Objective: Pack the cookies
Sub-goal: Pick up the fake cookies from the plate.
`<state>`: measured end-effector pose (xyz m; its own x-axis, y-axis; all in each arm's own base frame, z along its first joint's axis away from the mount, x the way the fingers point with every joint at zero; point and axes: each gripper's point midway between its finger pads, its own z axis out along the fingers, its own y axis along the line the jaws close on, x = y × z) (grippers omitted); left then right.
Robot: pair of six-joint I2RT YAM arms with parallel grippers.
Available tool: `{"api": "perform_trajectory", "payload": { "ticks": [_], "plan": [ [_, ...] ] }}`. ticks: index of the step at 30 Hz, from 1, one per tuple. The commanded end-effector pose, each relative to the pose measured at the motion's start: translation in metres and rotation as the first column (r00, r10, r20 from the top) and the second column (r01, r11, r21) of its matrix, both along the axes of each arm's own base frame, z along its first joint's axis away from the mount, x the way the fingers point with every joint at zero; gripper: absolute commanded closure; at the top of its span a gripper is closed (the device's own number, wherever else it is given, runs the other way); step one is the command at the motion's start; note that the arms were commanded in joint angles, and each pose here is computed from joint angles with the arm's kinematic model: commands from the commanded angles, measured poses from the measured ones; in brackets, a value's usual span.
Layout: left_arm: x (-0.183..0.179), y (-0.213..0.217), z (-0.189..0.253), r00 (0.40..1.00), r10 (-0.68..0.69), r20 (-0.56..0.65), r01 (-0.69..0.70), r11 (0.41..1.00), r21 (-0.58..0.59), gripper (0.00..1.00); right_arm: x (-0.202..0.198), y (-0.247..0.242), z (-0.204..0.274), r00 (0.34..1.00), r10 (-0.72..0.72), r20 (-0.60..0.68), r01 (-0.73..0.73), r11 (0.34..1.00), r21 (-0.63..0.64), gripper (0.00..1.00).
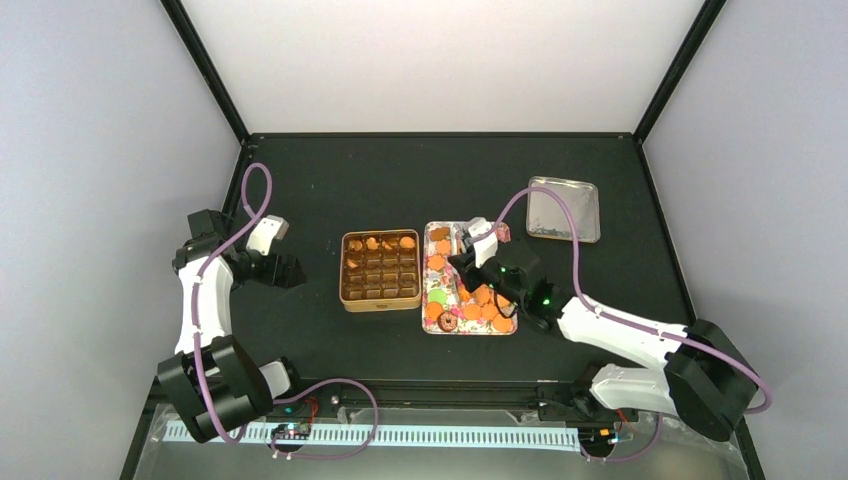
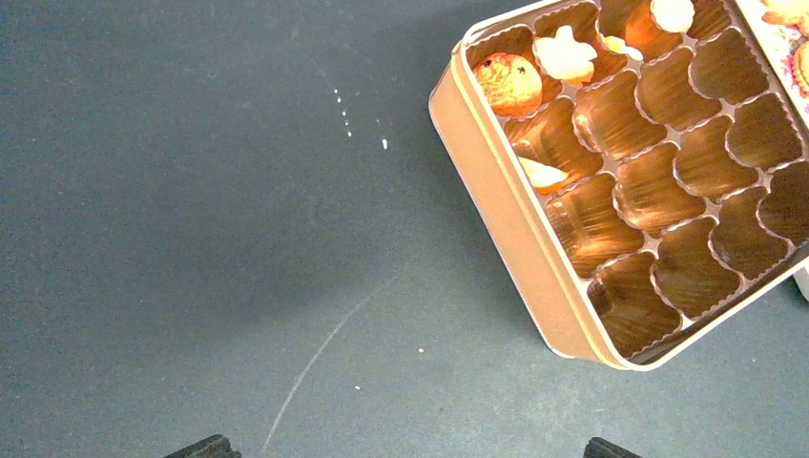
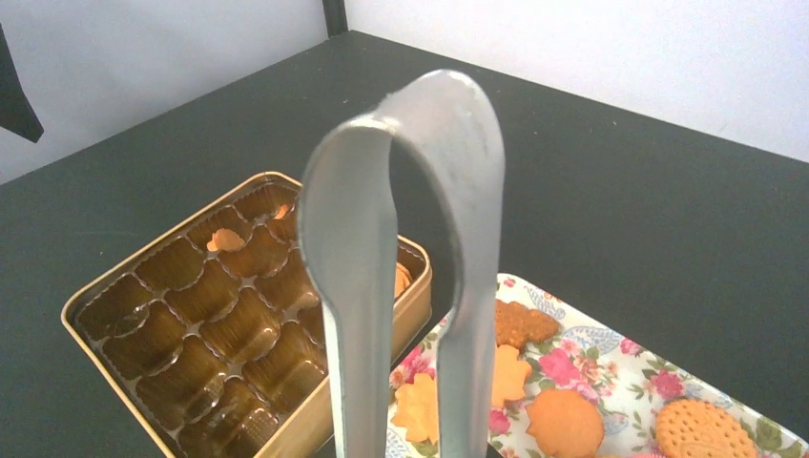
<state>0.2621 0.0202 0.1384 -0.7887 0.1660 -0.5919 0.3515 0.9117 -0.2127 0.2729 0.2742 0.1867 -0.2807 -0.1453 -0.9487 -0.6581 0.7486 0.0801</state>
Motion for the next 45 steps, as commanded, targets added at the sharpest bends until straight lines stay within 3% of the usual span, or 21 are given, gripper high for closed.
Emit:
{"api": "perform_trajectory", "payload": {
  "ticks": [1, 9, 23, 45],
  "plan": [
    [0.004, -0.001, 0.021, 0.998, -0.024, 0.061, 0.023, 1.000, 0.016, 0.03, 0.006, -0.001, 0.015, 0.999, -0.029, 0.039, 0.027, 0.998, 0.057, 0.70],
    [0.007, -0.002, 0.024, 0.998, -0.021, 0.066, 0.022, 1.000, -0.006, 0.03, 0.004, -0.002, 0.003, 1.000, -0.021, 0.021, 0.020, 1.000, 0.022, 0.70],
    [0.005, -0.002, 0.025, 0.997, -0.022, 0.068, 0.022, 1.000, 0.005, 0.03, 0.024, 0.037, 0.029, 0.997, 0.039, 0.064, -0.046, 0.993, 0.109, 0.70],
    [0.004, -0.003, 0.024, 0.998, -0.029, 0.063, 0.029, 1.000, 0.002, 0.03, 0.021, 0.009, 0.026, 0.988, -0.054, 0.147, 0.036, 0.991, 0.127, 0.68]
  ]
}}
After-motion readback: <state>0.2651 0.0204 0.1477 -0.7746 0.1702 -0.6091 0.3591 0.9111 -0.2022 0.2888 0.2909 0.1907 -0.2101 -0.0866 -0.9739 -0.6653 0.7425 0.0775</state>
